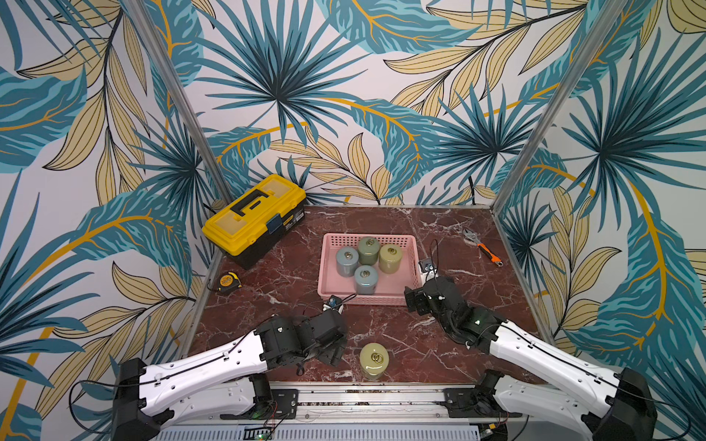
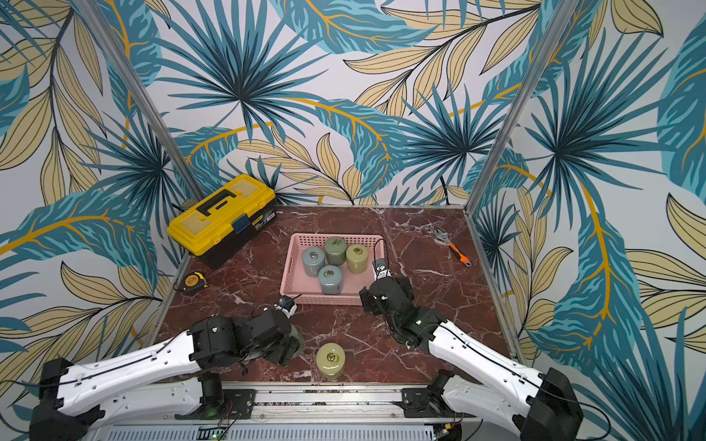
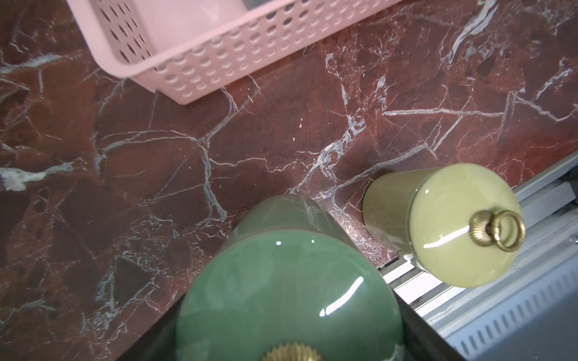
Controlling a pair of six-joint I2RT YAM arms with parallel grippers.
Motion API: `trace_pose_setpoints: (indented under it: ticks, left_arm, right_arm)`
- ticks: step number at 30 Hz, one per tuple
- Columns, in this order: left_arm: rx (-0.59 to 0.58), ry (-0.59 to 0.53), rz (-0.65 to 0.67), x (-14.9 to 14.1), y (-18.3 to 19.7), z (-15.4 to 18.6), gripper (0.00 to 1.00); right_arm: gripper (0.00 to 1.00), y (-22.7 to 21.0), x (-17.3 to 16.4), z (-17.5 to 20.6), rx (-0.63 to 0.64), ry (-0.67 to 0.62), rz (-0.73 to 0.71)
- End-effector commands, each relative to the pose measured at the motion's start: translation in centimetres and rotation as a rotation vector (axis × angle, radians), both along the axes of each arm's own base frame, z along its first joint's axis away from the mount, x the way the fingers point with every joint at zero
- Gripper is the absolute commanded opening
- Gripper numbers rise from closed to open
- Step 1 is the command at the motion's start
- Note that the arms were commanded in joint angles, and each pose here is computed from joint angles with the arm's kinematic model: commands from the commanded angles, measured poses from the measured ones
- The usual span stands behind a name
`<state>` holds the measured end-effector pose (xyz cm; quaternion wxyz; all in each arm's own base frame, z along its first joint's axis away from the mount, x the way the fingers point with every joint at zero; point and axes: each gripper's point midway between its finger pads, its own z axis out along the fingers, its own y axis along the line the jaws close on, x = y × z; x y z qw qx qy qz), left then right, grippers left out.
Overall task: Take the tea canister out of the basket
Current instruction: Place the tea canister at the center of the board.
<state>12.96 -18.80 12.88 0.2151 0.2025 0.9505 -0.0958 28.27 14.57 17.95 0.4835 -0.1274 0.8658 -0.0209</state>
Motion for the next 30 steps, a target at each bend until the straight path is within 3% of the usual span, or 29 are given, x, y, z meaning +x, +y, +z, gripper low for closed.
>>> trace_pose_setpoints:
  ticks: [1, 30]
  left_arm:
    - [-0.079, -0.031, 0.03, 0.2, -1.0, 0.2, 0.49]
    - [0.039, -0.004, 0.016, -1.5, -1.8, -4.1, 0.48]
  right_arm:
    - [0.99, -0.5, 0.0, -0.6, -0.01, 0.0, -0.019]
    - [0.99, -0.5, 0.0, -0.7, -0.012, 0.001, -0.022]
